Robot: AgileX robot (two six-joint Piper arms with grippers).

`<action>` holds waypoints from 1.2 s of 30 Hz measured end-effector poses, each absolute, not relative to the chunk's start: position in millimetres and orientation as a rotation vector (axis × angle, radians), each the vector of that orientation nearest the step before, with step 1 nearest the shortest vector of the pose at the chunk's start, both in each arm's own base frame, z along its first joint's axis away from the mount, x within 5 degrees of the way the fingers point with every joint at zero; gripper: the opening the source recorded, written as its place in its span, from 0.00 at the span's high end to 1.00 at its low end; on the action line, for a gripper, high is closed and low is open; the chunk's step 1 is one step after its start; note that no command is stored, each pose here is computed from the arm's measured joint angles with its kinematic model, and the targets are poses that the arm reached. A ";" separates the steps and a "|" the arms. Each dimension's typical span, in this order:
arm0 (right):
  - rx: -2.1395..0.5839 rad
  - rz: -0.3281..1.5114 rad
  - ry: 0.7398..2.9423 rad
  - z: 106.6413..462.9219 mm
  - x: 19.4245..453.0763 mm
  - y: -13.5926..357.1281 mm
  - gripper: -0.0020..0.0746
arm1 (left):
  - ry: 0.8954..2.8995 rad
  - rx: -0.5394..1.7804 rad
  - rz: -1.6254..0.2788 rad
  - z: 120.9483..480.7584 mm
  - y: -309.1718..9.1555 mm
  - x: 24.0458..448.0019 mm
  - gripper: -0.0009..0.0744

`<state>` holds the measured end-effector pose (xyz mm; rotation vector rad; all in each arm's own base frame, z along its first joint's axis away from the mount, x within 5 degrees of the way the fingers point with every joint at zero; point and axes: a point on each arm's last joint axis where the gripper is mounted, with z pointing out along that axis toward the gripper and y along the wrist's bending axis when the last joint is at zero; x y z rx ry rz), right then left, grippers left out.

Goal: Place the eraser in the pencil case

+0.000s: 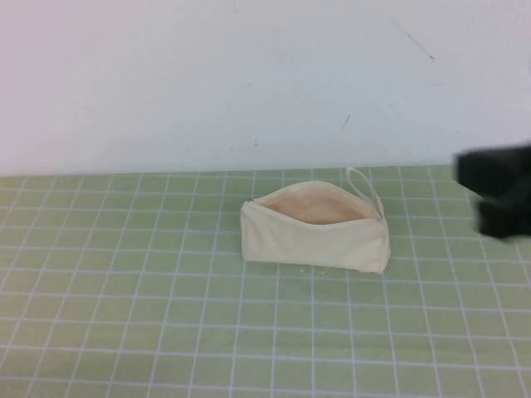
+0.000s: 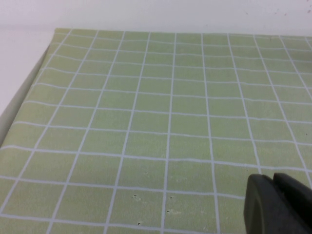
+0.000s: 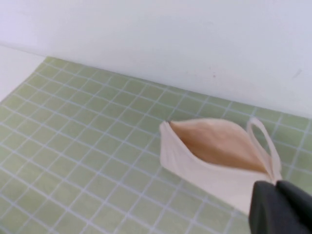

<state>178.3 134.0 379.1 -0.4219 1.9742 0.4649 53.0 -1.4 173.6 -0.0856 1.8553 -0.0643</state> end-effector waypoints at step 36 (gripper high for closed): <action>-0.349 0.186 1.745 235.5 41.3 3.8 0.97 | 1.855 -0.086 -0.064 173.6 -1.4 53.0 0.99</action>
